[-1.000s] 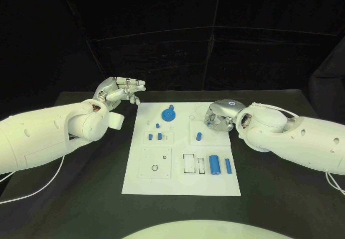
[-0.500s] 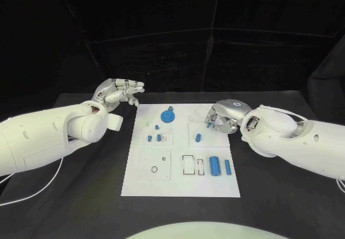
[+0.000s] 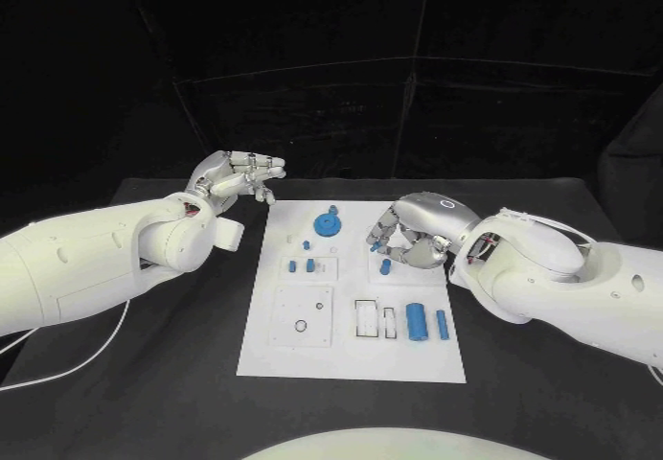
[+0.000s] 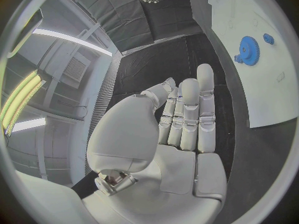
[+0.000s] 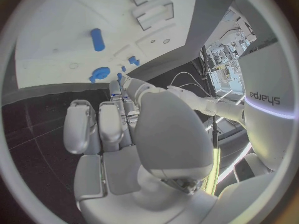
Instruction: Assemble the parts on the task board
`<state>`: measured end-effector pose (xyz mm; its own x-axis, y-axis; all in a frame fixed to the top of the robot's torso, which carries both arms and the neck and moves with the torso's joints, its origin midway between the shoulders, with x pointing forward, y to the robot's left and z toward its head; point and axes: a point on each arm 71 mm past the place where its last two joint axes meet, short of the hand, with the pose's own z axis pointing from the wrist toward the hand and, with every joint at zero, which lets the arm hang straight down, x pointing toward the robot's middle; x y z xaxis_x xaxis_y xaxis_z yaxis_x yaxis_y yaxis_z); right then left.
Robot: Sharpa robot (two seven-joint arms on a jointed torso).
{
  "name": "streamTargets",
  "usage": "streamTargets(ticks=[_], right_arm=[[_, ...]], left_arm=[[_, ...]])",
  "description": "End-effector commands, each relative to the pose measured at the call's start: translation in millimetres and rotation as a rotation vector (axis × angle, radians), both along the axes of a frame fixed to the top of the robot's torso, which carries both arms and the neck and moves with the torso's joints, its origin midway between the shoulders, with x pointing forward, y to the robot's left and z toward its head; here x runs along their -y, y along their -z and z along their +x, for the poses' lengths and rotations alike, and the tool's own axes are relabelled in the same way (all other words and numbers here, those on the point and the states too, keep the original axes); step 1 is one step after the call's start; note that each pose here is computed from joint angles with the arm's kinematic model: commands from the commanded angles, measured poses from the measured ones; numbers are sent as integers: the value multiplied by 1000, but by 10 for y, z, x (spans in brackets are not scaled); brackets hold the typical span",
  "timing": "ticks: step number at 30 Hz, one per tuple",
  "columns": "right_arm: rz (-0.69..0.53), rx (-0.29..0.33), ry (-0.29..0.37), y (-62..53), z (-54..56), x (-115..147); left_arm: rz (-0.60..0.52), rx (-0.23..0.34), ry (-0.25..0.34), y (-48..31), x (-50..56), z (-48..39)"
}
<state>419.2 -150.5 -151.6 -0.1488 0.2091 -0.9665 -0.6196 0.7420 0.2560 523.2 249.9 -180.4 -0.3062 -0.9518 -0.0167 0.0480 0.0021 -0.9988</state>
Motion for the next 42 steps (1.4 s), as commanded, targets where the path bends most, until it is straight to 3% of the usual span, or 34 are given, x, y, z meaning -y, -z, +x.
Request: streamTargets(ticks=[1, 11, 18, 31, 42], right_arm=[[54, 7, -43, -51, -40, -115], [44, -32, -132, 37, 14, -510], [13, -77, -189, 225, 8, -720], [-49, -157, -229, 570, -48, -863], [-72, -171, -236, 672, -51, -902]], left_arm=[[-9, 6, 7, -16, 28, 0], [-13, 6, 22, -23, 107, 3], [-15, 6, 30, -34, 141, 0], [-19, 7, 43, -49, 200, -4], [-19, 5, 47, -48, 218, -1]])
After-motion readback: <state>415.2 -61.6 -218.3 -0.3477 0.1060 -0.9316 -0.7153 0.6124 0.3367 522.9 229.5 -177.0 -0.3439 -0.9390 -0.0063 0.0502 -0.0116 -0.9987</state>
